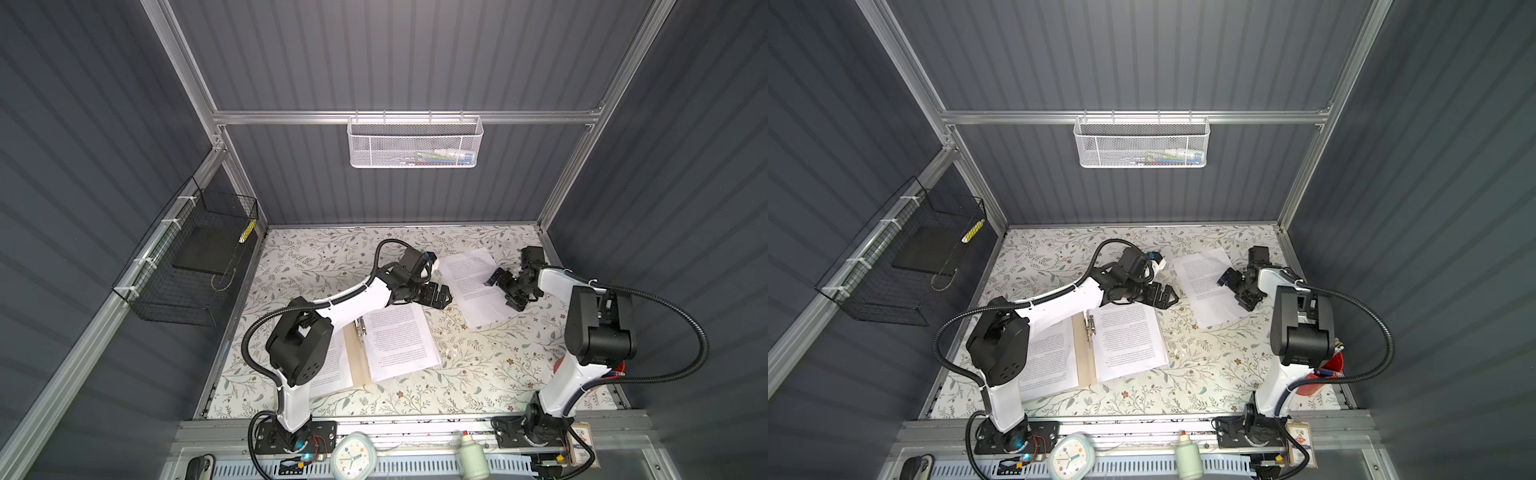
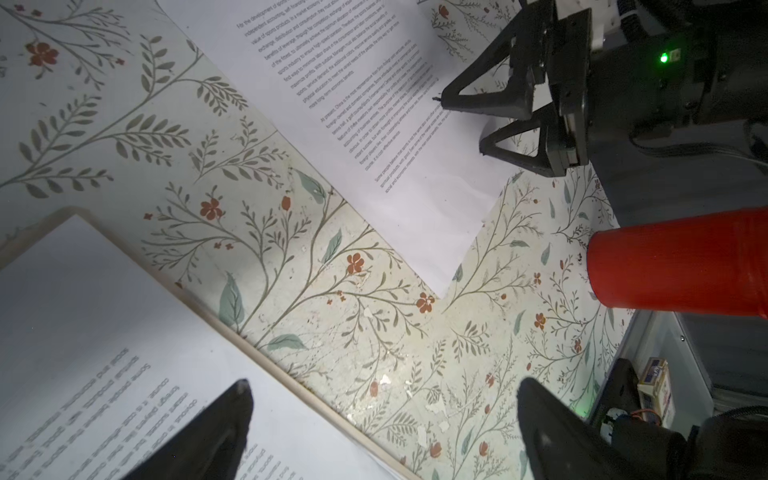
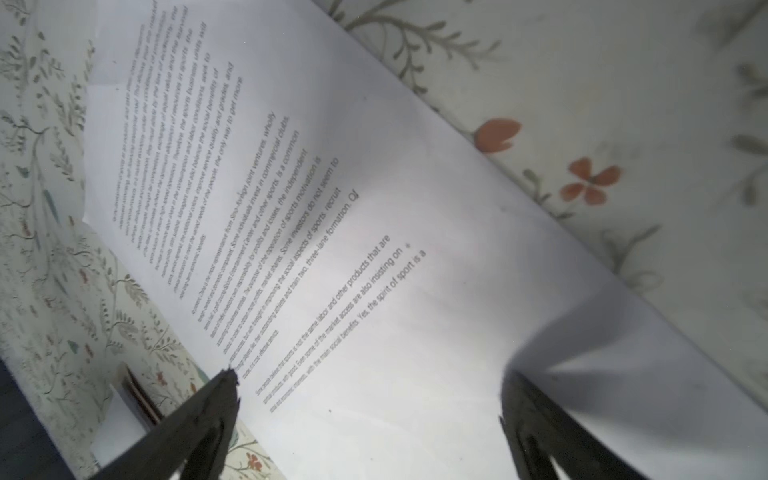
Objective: Put the files into the folder
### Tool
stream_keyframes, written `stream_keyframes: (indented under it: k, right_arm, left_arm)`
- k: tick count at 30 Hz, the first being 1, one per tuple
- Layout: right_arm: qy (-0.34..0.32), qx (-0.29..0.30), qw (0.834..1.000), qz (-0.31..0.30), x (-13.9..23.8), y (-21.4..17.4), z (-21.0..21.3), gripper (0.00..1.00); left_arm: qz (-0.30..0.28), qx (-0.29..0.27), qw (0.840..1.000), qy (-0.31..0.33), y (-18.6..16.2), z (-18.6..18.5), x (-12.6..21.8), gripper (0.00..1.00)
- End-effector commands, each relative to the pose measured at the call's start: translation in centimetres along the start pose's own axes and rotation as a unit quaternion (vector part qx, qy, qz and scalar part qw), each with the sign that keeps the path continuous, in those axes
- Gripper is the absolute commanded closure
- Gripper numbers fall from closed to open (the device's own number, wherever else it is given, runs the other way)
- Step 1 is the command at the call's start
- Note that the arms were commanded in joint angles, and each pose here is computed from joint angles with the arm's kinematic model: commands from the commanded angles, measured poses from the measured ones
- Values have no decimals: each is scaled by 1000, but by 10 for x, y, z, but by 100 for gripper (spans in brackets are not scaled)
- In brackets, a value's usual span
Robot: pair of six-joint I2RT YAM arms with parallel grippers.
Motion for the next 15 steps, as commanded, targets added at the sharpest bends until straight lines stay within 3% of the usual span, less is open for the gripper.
stream_keyframes:
  k: [1, 10, 12, 15]
  right_arm:
    - [9, -25, 998, 51, -6, -28, -5, 1]
    - [46, -19, 997, 58, 4, -108, 32, 1]
    - [61, -14, 997, 48, 14, -112, 40, 1]
    - [48, 16, 999, -20, 38, -92, 40, 1]
  left_arm:
    - [-13, 2, 1000, -18, 14, -9, 1, 0]
    - [-6, -4, 1000, -19, 22, -9, -10, 0]
    - [-2, -5, 1000, -21, 23, -9, -14, 0]
    - [7, -3, 1000, -24, 23, -8, -21, 0]
Point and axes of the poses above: each gripper's point midway between its finger pads, its own x axis back along the fingers, its own z axis along the line the jaws close on, y = z × x, the point moved 5 cm from there along x, back along the fingers, and after that the axes turned 2 degrees about -x, right-handed, at the moved point
